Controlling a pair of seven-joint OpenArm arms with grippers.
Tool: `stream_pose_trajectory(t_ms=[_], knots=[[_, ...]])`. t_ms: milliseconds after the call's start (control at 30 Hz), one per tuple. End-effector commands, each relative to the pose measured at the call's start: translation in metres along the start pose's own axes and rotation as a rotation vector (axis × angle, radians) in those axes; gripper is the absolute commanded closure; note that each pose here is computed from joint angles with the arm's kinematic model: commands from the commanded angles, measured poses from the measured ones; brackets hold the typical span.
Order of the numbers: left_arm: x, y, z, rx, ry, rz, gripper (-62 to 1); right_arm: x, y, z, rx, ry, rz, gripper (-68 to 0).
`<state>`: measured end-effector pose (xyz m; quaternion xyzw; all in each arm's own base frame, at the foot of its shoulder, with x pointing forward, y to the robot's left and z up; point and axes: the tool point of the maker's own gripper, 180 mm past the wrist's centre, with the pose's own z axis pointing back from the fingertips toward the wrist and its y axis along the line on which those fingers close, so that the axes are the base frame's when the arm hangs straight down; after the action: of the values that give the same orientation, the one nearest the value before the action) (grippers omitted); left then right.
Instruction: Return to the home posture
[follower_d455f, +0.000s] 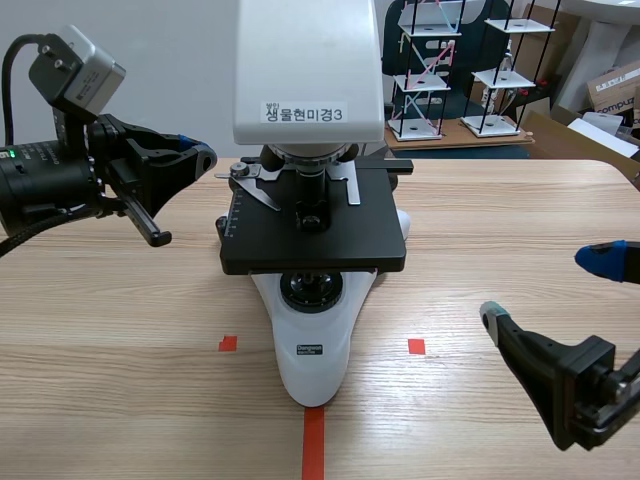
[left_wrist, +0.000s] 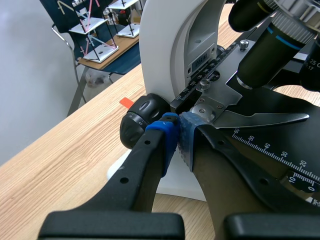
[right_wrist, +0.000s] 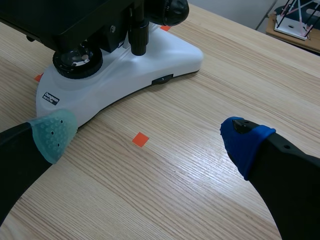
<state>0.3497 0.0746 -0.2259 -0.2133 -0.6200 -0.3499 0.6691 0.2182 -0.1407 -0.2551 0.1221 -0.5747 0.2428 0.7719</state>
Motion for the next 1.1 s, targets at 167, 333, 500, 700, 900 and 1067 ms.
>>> stream_pose_trajectory(t_ms=[167, 333, 500, 700, 900, 1067], knots=[[0.0083, 0.0002, -0.0008, 0.001, -0.031, 0.003, -2.9, 0.0089, -0.0005, -0.0015, 0.0, -0.033, 0.002, -63.8], [0.0084, 0.0002, -0.0008, 0.001, -0.032, 0.003, -2.9, 0.0089, -0.0005, -0.0015, 0.0, -0.033, 0.002, -63.8], [0.0084, 0.0002, -0.0008, 0.001, -0.032, 0.003, -3.0, 0.0089, -0.0005, -0.0015, 0.0, -0.033, 0.002, -63.8], [0.0089, 0.0004, -0.0007, 0.002, -0.034, 0.003, -3.0, 0.0089, -0.0005, -0.0015, 0.0, -0.033, 0.002, -63.8], [0.0115, 0.0016, 0.0004, 0.003, -0.047, -0.001, -3.2, 0.0089, -0.0005, -0.0015, 0.0, -0.033, 0.002, -63.8], [0.0127, 0.005, 0.0039, 0.006, -0.05, -0.01, -3.2, 0.0089, -0.0005, -0.0015, 0.0, -0.033, 0.002, -63.8]])
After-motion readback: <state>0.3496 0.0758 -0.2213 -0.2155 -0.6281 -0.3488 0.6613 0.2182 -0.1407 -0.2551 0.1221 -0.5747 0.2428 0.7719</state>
